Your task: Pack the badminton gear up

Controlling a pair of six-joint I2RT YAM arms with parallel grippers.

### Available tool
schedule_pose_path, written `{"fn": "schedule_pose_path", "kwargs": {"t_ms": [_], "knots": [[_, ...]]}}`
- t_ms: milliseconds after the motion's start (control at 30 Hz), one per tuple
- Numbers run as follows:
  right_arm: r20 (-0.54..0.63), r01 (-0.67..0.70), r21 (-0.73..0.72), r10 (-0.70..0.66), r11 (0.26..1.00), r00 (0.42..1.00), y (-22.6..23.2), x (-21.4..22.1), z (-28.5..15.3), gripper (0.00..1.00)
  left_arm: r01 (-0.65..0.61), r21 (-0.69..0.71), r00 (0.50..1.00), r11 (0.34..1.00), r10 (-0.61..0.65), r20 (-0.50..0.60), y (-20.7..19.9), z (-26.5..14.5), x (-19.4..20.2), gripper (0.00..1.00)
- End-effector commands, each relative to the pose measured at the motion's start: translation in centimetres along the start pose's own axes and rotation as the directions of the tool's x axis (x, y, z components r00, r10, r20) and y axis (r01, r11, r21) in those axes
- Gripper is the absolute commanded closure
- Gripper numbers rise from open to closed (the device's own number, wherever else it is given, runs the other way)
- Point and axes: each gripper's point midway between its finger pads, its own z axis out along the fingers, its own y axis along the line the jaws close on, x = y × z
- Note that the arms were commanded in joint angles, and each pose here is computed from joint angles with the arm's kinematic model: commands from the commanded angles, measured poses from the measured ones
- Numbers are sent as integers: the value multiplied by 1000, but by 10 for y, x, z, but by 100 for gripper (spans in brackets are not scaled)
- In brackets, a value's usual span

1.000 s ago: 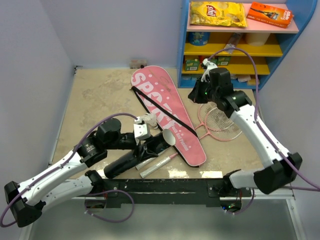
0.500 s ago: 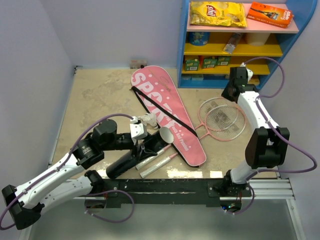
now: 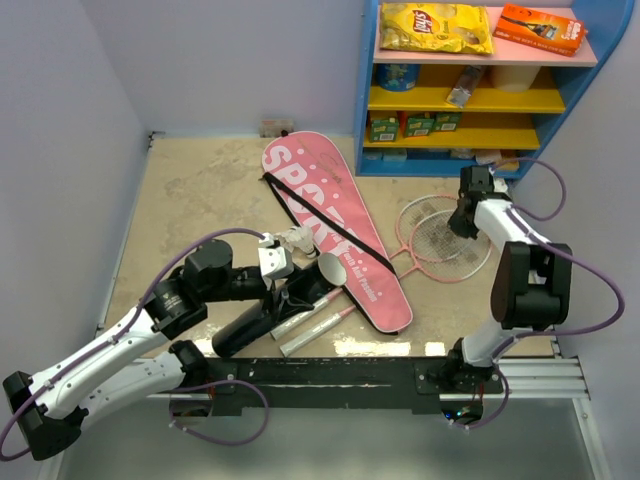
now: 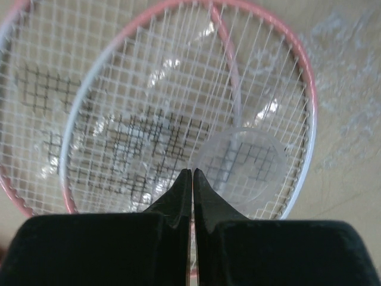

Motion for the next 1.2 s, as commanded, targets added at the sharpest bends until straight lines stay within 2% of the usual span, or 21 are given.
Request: {"fn": "schedule_pose_path", "kwargs": {"t_ms": [0, 167, 733, 767, 800, 867, 900, 1000, 1167], "knots": [[-1, 1, -65, -1, 998, 1000, 5, 16, -19, 100, -23, -9, 998, 1000, 24, 58, 0, -1, -15, 81], [29, 8, -72, -6, 997, 1000, -4, 20, -30, 100, -24, -9, 998, 1000, 25, 60, 0, -2, -16, 82], [-24, 1, -100, -4, 995, 1000, 10, 38, -1, 100, 14, -48, 999, 999, -12, 47, 7, 0, -11, 81], [-22, 5, -96, -7, 995, 1000, 9, 38, -1, 99, 14, -48, 999, 999, -12, 46, 7, 0, -10, 81], [-20, 8, -95, -10, 995, 1000, 9, 37, -1, 86, 16, -51, 999, 999, -13, 44, 8, 0, -10, 81], [-14, 18, -92, -19, 996, 1000, 8, 37, -1, 77, 15, -51, 999, 999, -13, 44, 8, 1, -10, 81], [-10, 19, -96, -20, 995, 1000, 9, 36, -2, 68, 15, -53, 999, 998, -13, 42, 8, 1, -9, 81], [-2, 26, -106, -27, 994, 1000, 10, 34, -5, 63, 17, -53, 999, 998, -15, 39, 8, 2, -9, 81], [20, 33, -171, -30, 985, 999, 24, 21, -26, 61, 17, -65, 999, 998, -15, 36, 11, 2, -8, 81]]}}
